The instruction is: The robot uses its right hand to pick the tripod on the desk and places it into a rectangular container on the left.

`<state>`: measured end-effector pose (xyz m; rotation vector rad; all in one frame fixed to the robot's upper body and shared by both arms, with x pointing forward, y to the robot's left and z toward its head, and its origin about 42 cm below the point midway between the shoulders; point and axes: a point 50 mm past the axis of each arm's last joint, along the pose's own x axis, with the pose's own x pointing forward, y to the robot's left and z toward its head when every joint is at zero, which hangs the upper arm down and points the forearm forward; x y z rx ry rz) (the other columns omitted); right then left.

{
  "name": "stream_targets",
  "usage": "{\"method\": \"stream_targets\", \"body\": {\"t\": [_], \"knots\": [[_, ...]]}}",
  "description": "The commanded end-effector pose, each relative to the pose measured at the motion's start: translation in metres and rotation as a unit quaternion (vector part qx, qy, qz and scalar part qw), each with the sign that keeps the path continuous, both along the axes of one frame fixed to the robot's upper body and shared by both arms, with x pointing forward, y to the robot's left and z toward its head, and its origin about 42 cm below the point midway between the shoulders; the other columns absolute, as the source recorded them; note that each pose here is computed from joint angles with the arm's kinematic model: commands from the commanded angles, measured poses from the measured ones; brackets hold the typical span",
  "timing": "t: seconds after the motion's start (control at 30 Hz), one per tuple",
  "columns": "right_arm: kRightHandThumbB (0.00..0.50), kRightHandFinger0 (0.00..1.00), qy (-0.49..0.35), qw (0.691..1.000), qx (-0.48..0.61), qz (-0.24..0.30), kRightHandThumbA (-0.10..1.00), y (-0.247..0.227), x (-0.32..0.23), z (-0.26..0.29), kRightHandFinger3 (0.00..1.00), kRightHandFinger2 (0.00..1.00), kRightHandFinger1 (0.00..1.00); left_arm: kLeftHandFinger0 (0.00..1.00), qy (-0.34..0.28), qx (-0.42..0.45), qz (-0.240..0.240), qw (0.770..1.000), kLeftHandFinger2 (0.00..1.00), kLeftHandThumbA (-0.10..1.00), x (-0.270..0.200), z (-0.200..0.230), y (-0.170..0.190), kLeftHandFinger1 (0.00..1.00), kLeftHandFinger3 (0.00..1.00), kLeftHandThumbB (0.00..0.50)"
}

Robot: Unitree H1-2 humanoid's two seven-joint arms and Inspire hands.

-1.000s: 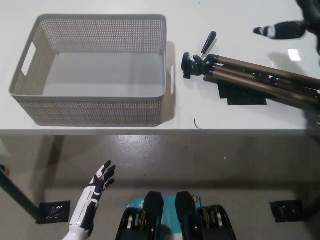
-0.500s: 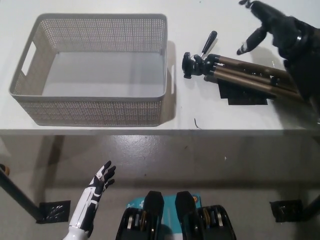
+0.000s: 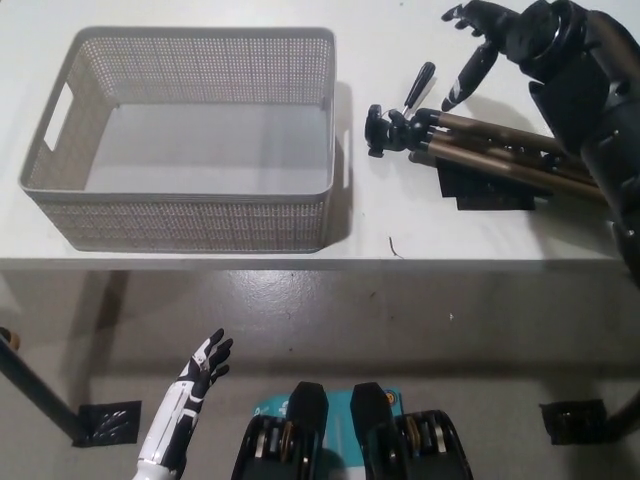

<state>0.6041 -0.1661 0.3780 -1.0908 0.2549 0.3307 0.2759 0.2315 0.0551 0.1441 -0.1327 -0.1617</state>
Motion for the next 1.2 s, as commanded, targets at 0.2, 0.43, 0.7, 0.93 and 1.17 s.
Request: {"method": "stream_targets", "body": {"t": [0.2, 0.43, 0.7, 0.93, 1.17], "knots": [[0.425, 1.00, 0.027, 0.998, -0.058, 0.001, 1.00, -0.017, 0.002, 0.017, 1.00, 1.00, 1.00, 1.00, -0.037, 0.010, -0.008, 0.999, 1.00, 1.00, -0.002, 0.010, 0.003, 1.00, 1.00, 0.228], [0.437, 1.00, 0.066, 0.996, -0.040, -0.041, 1.00, -0.035, -0.002, -0.023, 1.00, 1.00, 1.00, 1.00, -0.036, 0.010, -0.011, 0.999, 1.00, 1.00, -0.004, 0.010, 0.003, 1.00, 1.00, 0.216], [0.500, 1.00, 0.092, 0.989, -0.095, -0.070, 1.00, -0.032, -0.016, -0.094, 1.00, 1.00, 1.00, 1.00, -0.036, 0.008, -0.002, 0.999, 1.00, 1.00, -0.008, 0.009, 0.008, 1.00, 1.00, 0.219], [0.477, 1.00, 0.139, 0.981, -0.126, -0.050, 1.00, -0.036, -0.038, -0.163, 1.00, 1.00, 1.00, 1.00, -0.036, 0.013, 0.000, 0.999, 1.00, 1.00, -0.011, 0.013, 0.014, 1.00, 1.00, 0.212], [0.230, 0.76, -0.014, 0.987, -0.137, -0.082, 0.29, -0.053, -0.042, -0.178, 1.00, 0.88, 0.80, 1.00, -0.041, 0.012, -0.002, 0.999, 1.00, 1.00, -0.006, 0.016, 0.012, 1.00, 1.00, 0.207]]}}
